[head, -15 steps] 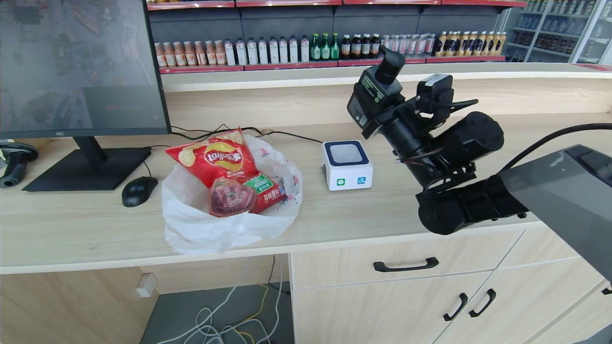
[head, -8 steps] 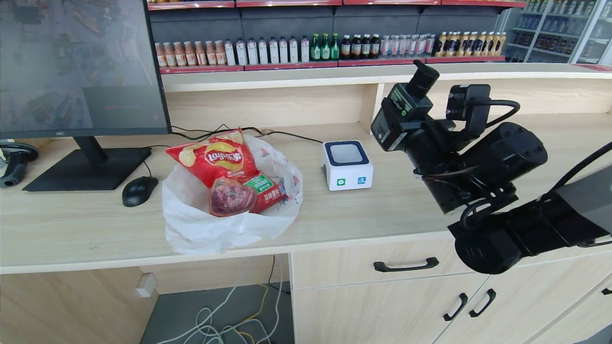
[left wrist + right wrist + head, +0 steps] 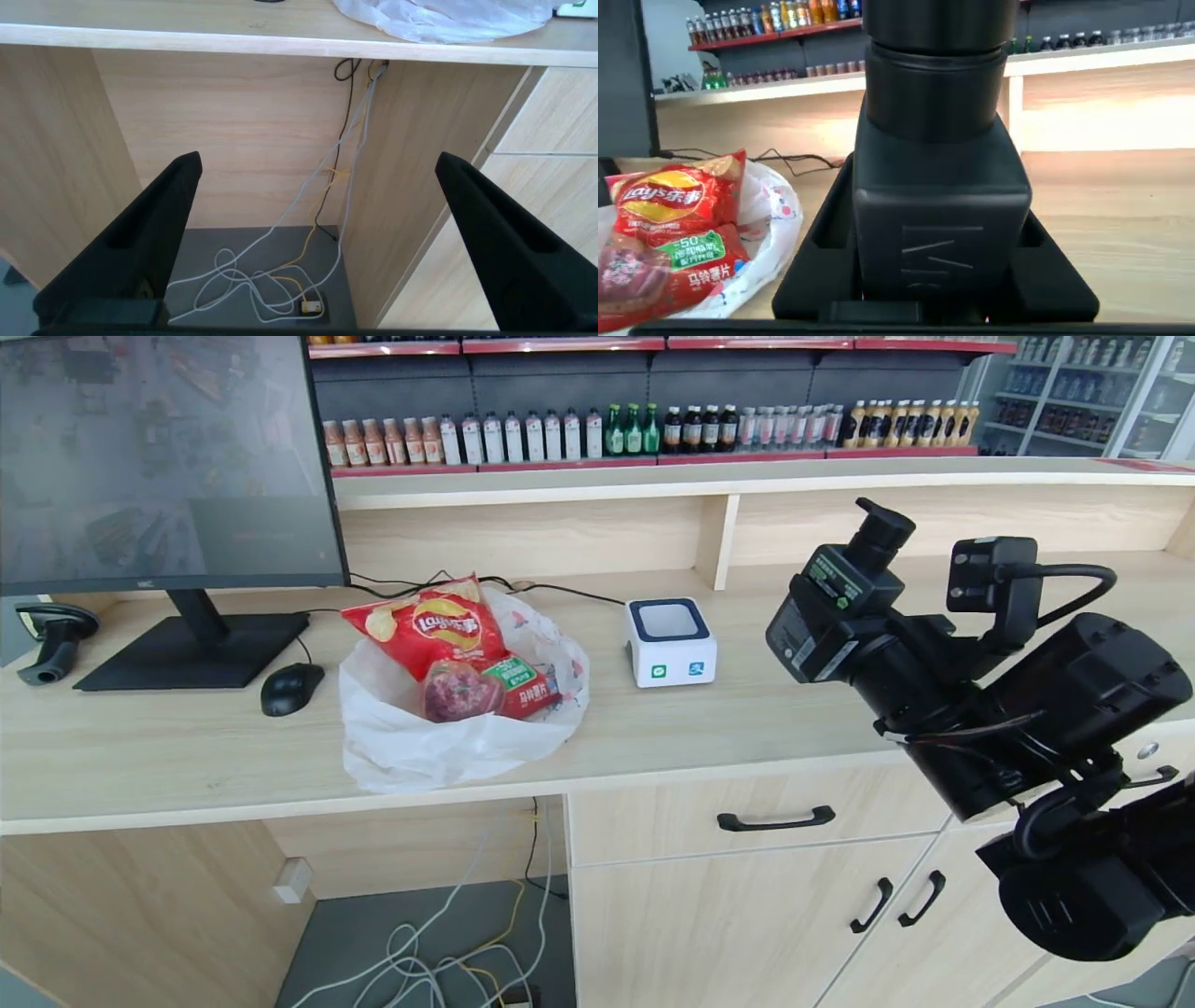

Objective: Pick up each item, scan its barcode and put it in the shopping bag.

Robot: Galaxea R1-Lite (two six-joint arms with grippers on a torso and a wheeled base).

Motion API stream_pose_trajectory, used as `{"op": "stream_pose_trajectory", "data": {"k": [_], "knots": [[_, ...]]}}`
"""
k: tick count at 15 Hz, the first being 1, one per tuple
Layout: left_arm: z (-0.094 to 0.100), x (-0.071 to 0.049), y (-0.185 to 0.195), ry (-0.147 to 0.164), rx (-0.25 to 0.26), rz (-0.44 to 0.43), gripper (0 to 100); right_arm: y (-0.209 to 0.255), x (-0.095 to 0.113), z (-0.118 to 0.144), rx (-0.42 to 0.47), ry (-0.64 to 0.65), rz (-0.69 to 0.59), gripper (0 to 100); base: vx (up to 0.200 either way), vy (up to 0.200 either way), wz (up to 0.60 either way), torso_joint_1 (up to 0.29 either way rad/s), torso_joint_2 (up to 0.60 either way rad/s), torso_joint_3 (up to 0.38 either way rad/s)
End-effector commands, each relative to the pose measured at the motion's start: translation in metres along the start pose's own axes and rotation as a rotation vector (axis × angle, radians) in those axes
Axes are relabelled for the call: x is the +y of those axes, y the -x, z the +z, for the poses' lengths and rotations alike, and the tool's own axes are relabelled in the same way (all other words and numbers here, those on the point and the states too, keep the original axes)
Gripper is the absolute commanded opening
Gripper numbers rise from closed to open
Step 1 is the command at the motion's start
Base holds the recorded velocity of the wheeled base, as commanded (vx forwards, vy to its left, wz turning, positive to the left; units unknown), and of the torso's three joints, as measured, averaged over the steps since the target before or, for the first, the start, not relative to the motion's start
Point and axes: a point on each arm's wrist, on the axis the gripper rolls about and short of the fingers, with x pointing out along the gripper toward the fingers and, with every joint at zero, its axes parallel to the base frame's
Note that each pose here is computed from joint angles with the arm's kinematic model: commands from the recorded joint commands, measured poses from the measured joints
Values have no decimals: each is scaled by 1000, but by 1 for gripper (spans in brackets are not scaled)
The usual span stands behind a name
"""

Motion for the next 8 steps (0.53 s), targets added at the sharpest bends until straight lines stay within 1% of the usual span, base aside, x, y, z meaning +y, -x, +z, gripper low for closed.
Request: {"op": "stream_pose_trajectory", "data": {"k": [1, 3, 6, 8], "knots": [[0, 0, 0, 0, 0, 1, 100, 2, -1, 9, -26, -12, -13, 0, 0, 200, 0, 27, 7, -2], [0, 0, 0, 1, -2, 1, 100, 1, -2, 16, -55, -52, -79, 0, 0, 200, 0, 0, 7, 2], [0, 0, 0, 1, 0, -1, 100, 2, -1, 19, -62, -58, -81, 0, 0, 200, 0, 10, 9, 2], [0, 0, 0, 1, 0, 1, 100, -2, 0, 25, -90, -63, -79, 0, 0, 200, 0, -5, 2, 5]]}}
